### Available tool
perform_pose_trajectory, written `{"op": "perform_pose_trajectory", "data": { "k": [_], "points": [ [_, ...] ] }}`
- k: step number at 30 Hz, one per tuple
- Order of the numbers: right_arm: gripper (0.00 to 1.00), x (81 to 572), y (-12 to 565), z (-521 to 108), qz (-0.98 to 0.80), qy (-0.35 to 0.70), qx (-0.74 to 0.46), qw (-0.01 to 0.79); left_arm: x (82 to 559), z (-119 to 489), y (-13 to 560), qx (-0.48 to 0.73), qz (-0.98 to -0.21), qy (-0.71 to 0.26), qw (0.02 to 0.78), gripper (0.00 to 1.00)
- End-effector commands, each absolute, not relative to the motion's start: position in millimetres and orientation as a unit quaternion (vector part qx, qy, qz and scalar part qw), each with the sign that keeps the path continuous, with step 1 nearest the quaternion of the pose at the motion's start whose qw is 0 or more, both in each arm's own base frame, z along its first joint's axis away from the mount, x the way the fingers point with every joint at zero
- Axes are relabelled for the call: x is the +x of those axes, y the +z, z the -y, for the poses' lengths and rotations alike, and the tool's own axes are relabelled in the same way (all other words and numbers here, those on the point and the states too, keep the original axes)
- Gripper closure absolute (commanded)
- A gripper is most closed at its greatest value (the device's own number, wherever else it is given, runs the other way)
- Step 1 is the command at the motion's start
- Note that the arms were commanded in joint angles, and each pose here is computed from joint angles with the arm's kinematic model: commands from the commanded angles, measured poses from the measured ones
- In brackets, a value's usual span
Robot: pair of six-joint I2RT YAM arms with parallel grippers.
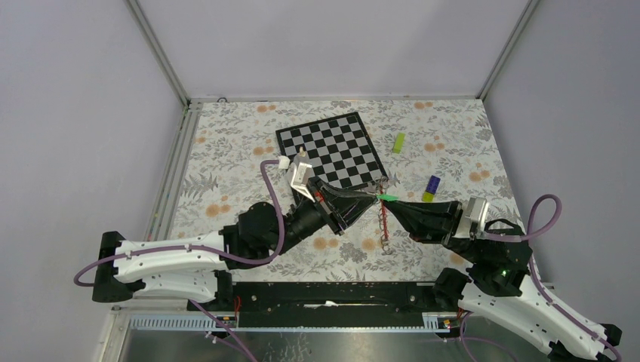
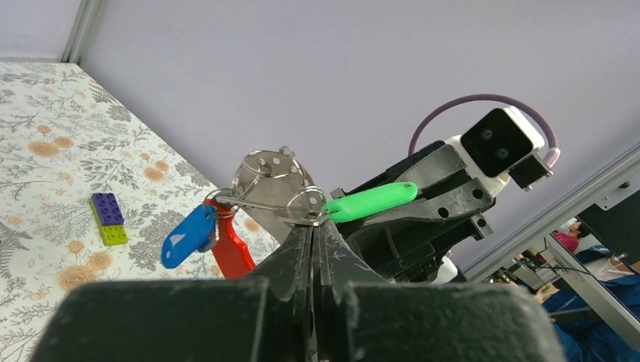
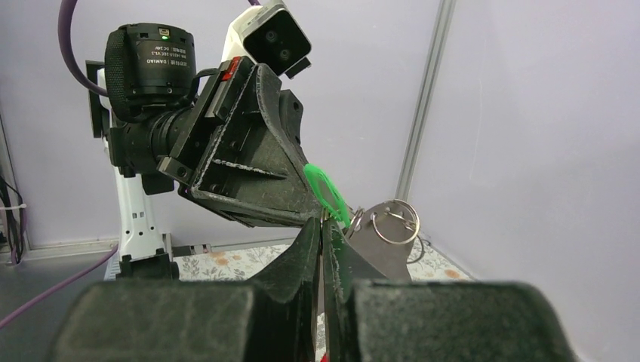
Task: Remove the keys from the keyring
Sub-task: Remove the key from the keyring.
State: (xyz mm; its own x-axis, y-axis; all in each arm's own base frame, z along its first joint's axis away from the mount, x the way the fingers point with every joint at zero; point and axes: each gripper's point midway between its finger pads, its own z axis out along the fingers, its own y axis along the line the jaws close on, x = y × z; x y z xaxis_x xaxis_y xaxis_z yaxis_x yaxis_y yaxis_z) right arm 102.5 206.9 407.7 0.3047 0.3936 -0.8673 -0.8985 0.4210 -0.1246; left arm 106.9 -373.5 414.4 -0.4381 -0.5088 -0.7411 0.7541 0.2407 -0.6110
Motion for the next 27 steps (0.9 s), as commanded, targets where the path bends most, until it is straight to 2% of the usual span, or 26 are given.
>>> {"op": "perform_pose_trajectory", "data": {
  "k": [1, 9, 14, 18, 22, 27],
  "points": [
    [1.00, 77, 455, -190, -0.309, 0.445, -0.316, 0.779, 128, 366, 414, 0.052, -0.603, -0.585, 0.539, 1.00],
    [0.99, 73, 454, -193, -0.304, 0.442, -0.338, 0.773, 130, 366, 410, 0.048, -0.613, -0.579, 0.535, 1.00],
    [0.76, 65, 448, -193, -0.303, 0.448, -0.358, 0.761, 131, 361, 416, 0.048, -0.607, -0.577, 0.544, 1.00],
    [0.65, 58, 444, -192, -0.301, 0.454, -0.368, 0.754, 131, 358, 419, 0.049, -0.605, -0.576, 0.549, 1.00],
    [0.58, 54, 441, -192, -0.301, 0.459, -0.377, 0.746, 131, 357, 420, 0.049, -0.603, -0.575, 0.551, 1.00],
    [0.58, 54, 440, -192, -0.307, 0.462, -0.373, 0.744, 129, 357, 422, 0.055, -0.600, -0.578, 0.550, 1.00]
  ]
}}
